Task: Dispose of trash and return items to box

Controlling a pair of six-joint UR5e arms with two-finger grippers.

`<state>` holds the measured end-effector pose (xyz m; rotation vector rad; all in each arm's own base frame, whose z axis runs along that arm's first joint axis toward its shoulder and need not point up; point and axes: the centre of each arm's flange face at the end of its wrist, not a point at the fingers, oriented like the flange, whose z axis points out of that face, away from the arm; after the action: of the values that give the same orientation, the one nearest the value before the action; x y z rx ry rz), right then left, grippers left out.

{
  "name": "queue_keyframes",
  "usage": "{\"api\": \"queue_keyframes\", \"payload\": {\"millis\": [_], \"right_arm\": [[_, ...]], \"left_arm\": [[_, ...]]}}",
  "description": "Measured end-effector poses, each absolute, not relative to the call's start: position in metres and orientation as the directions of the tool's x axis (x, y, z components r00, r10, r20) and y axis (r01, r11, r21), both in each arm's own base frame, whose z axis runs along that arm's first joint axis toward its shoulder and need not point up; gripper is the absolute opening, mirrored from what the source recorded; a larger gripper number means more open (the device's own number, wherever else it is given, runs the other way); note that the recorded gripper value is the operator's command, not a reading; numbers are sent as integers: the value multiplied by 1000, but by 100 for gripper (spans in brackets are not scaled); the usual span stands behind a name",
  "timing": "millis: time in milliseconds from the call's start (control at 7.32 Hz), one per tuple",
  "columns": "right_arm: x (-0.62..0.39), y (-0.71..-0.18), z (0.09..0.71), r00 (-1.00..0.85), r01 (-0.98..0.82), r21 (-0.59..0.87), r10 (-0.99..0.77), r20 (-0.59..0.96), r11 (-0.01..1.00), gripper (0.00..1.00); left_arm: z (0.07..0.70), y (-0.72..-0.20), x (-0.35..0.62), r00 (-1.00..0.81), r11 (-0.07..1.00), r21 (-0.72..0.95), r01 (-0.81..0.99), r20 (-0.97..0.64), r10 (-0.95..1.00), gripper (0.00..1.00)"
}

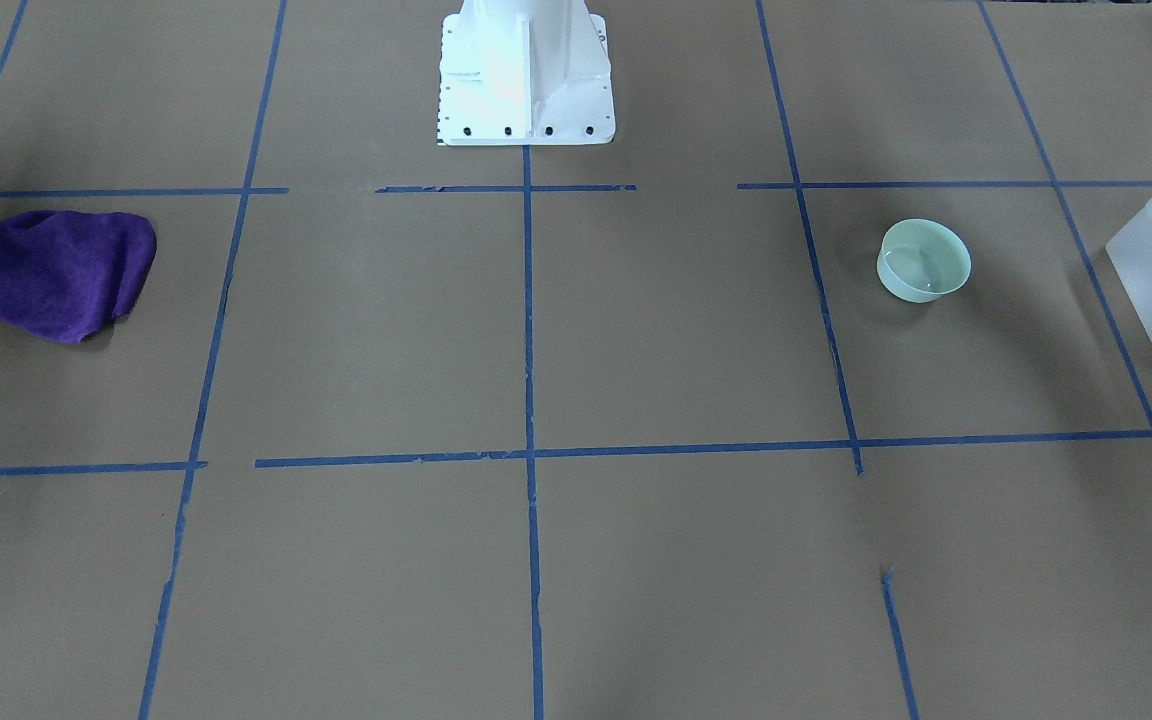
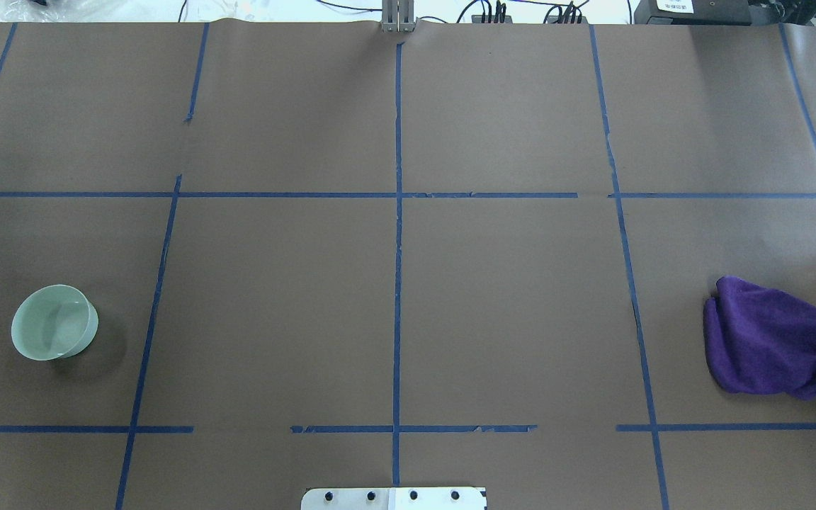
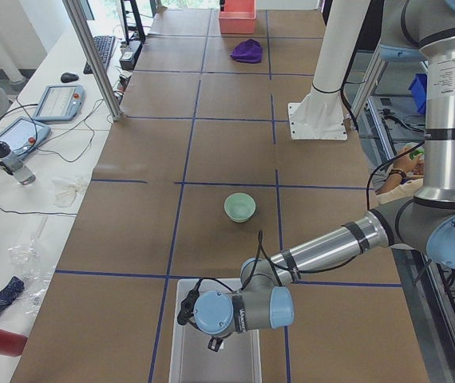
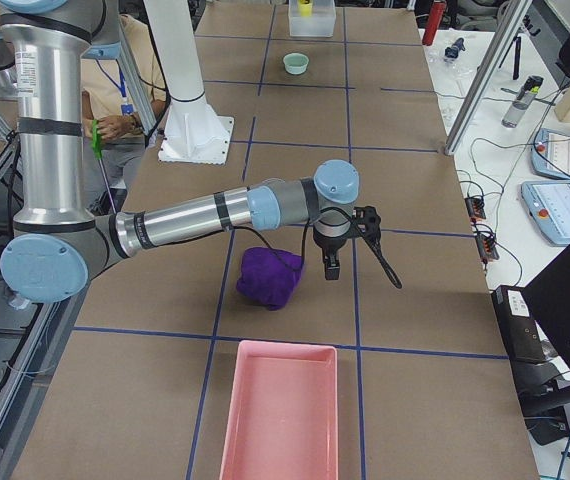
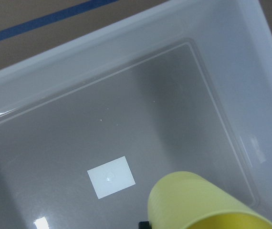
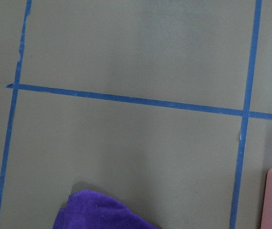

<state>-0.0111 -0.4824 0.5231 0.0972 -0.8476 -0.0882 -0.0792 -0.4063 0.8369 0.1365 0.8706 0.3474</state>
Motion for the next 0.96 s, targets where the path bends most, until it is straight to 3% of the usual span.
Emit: {"api": "queue_keyframes", "payload": {"millis": [410,683,957], "right_arm": [[-11,-482,522,658,40,123,-118,744,992,100],[-13,-482,521,658,42,125,-122,743,991,100],[-25,-481,518,641,61,125,-135,756,990,100]], "left_arm": [[841,-407,-67,591,936,256,-241,-726,351,72],[831,-414,-67,594,933,270,-236,-720,359,76],[779,-436,-67,613,935,296,-194,-707,351,76]]}}
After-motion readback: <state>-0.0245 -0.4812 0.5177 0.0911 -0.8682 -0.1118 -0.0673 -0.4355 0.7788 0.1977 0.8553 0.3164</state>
